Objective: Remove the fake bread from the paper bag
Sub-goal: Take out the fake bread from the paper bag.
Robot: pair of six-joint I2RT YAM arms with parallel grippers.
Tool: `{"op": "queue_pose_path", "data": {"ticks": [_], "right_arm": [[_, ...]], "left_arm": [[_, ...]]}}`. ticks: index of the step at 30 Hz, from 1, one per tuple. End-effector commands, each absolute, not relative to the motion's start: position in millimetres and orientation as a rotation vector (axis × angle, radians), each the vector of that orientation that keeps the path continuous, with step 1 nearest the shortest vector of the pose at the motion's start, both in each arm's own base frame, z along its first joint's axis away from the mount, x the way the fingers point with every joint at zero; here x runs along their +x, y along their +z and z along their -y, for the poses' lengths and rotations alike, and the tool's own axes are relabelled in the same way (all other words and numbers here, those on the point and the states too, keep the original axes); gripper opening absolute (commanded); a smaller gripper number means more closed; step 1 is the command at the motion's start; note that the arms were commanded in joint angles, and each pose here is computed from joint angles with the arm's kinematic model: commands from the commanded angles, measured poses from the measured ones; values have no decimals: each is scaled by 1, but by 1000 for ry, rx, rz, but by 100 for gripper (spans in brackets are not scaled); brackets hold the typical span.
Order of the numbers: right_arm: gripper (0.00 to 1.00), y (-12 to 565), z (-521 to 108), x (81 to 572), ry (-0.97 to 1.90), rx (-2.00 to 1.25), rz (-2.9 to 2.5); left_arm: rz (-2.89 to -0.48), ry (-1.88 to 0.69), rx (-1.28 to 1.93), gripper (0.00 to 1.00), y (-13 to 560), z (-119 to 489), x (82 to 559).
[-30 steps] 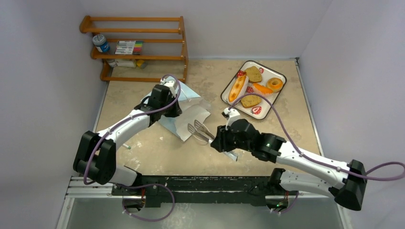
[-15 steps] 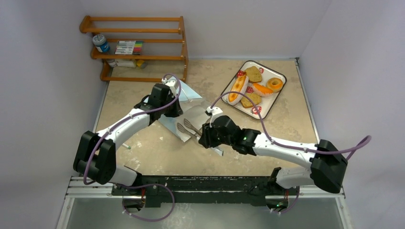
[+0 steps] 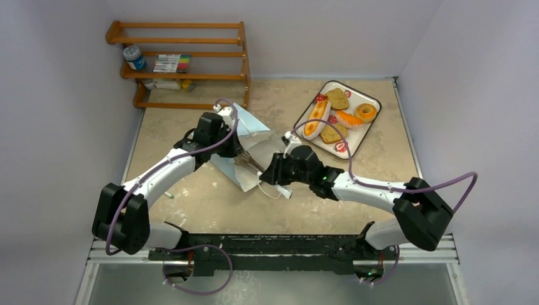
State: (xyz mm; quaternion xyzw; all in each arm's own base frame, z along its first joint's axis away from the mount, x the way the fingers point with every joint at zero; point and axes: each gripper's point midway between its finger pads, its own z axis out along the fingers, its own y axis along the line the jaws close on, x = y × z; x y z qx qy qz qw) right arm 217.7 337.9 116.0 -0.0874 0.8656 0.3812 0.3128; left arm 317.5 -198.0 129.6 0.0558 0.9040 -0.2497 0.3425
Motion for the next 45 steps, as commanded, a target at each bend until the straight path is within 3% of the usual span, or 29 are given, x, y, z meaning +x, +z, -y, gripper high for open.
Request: {"op": "queue_pose_path", "data": {"ticks": [1,11,45], "right_arm": [[42,150,-343,224,1293,-75,-2183],[42,160,-361,210,1580,18,-2243],[44,124,-374,248,1588,268,-2397]], "left_arm": [[-2306,-722,127,0,145,202,313],[-2272,-762,100,0,153,204,310],[-2196,-884,58,0,165,214,305]]}}
